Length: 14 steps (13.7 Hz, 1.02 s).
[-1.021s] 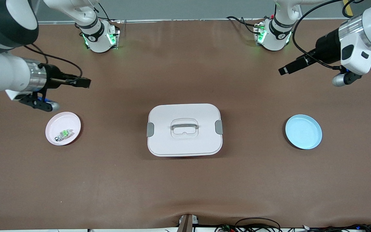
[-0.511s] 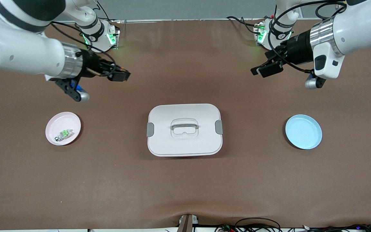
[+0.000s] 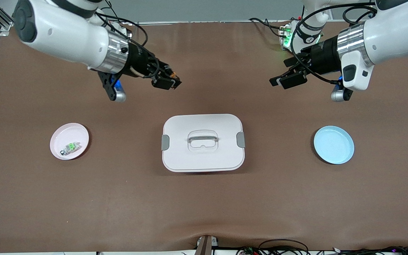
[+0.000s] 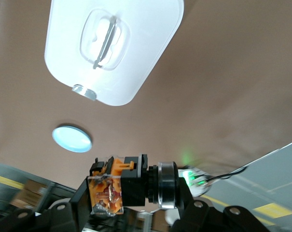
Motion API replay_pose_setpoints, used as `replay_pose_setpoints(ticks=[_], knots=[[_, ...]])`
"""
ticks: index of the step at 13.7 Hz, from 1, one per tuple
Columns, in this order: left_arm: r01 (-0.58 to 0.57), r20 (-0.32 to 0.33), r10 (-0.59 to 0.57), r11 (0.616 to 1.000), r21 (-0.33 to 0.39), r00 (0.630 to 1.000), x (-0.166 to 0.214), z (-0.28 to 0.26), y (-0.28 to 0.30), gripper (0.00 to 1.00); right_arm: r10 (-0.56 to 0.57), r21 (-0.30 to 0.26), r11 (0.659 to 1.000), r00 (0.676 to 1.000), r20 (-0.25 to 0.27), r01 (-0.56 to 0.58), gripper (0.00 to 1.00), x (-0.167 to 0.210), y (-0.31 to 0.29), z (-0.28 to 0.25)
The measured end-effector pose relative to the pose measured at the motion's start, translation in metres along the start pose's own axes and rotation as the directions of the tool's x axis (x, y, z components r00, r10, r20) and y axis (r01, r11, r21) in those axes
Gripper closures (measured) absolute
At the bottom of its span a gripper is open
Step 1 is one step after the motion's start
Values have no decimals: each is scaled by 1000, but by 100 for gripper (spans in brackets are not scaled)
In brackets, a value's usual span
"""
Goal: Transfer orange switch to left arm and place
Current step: 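Carry the switch above the box while the left gripper reaches toward it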
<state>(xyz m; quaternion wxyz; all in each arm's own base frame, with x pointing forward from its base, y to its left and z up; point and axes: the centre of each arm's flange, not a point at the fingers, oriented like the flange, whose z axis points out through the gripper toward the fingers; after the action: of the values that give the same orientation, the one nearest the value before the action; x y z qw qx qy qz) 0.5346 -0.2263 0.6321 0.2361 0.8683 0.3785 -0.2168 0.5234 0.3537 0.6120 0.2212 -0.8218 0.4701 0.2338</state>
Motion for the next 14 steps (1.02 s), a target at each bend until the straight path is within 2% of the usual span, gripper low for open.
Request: replay_pose_setpoints(ticks=[3,7,10,14], knots=[[-129,-15,129,992,1,992,1,-1,0,0,97,57,994,995,6,-97,28,-24,-8,19],[-272,-61,272,962,-2,960,-3,-6,4,0,167,96,981,986,20,-168,28,-47,-17,57],[-416,-112,416,909,26,902,-34,7,15,0,210,129,969,977,33,-212,28,-60,-22,79],[-588,-120,589,808,52,799,-55,12,19,0,259,148,953,965,47,-263,28,-65,-25,86]])
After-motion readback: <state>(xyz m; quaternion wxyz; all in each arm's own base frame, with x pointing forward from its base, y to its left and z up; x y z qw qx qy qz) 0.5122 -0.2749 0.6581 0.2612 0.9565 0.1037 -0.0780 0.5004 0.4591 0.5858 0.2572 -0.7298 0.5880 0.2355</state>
